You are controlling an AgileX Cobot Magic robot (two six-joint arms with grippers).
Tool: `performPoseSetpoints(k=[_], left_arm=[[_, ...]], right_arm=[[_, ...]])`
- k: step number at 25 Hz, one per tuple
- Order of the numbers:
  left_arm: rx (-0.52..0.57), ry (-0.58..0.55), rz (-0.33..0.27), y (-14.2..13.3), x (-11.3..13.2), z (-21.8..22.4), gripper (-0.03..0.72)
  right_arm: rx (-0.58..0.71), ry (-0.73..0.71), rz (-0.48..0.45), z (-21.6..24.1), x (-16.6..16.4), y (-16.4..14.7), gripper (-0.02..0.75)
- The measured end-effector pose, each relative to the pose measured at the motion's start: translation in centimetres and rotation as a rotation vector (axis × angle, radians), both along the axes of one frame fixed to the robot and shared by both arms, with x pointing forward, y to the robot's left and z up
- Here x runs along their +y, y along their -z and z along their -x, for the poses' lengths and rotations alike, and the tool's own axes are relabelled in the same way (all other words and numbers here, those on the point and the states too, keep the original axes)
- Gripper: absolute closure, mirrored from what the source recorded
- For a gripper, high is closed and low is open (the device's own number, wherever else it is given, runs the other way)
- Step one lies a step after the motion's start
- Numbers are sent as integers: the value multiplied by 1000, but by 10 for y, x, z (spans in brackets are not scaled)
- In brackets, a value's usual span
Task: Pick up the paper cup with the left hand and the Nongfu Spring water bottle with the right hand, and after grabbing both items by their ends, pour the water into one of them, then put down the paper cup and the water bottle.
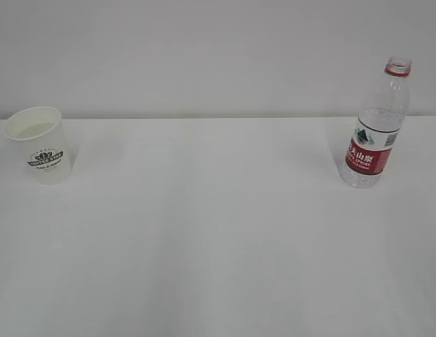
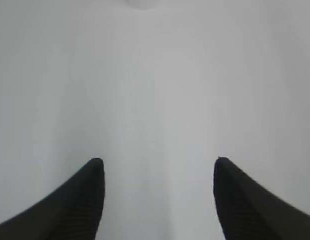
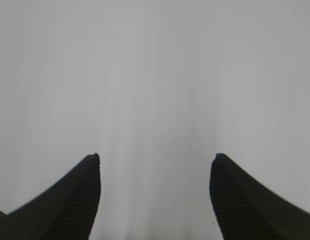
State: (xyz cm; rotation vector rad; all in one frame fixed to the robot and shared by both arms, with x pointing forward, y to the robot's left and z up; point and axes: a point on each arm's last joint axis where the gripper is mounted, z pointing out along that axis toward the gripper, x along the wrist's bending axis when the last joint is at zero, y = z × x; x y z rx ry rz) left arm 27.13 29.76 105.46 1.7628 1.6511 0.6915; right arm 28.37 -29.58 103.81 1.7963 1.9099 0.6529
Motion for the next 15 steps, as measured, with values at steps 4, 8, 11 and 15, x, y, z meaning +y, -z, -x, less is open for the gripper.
performPoseSetpoints(k=[4, 8, 11, 15], left_arm=[[-50, 0, 6, -1, 1, 8, 193], [-109, 0, 13, -3, 2, 17, 202], [-149, 0, 17, -3, 3, 24, 205], [-193, 0, 23, -3, 4, 31, 212]], right_arm=[[-37, 0, -4, 5, -1, -2, 223], [-110, 0, -12, 15, -2, -4, 223], [-158, 0, -17, 22, -2, -5, 223], [-211, 0, -23, 30, -3, -6, 223]])
